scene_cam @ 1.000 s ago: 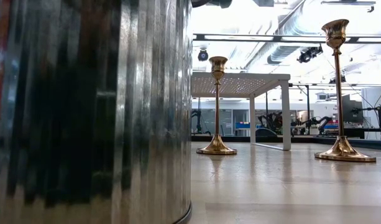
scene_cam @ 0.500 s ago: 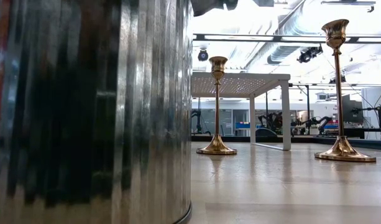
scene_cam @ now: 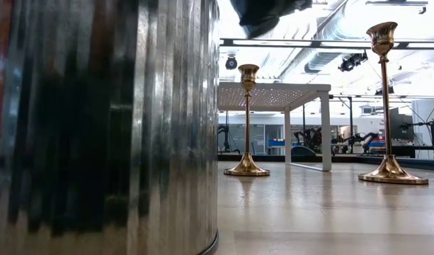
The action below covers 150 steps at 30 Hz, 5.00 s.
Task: Pick & Place candle stick holders
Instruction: Put the fruits and the vegetables in the bin
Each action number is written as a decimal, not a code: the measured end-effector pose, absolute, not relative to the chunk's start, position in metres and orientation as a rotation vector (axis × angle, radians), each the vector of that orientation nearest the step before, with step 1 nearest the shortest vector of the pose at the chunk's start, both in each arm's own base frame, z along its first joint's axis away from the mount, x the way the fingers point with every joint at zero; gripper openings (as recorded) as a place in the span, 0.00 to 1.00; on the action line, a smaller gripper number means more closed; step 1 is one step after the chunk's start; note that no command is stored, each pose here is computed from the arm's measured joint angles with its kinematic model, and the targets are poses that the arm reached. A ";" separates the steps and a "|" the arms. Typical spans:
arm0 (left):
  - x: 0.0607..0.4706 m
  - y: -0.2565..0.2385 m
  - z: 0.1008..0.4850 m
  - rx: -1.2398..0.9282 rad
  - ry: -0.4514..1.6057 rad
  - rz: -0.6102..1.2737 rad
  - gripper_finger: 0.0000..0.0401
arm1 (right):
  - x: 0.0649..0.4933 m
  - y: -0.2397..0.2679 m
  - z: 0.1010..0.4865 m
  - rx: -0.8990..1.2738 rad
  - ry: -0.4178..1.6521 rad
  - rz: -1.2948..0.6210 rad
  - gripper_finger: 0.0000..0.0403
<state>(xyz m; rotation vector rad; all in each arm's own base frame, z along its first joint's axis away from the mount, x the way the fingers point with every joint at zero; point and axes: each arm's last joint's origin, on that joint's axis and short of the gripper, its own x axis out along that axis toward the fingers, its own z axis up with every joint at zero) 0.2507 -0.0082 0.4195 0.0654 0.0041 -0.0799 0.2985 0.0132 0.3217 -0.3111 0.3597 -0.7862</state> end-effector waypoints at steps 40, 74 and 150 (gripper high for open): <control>0.249 -0.012 0.363 -0.009 0.323 -0.208 0.98 | 0.187 -0.102 0.242 0.065 0.144 -0.520 0.87; 0.251 -0.012 0.359 -0.032 0.302 -0.206 0.98 | 0.212 -0.127 0.203 0.063 0.141 -0.570 0.88; 0.249 -0.013 0.354 -0.066 0.365 -0.237 0.98 | 0.225 -0.131 0.243 0.115 0.157 -0.477 0.93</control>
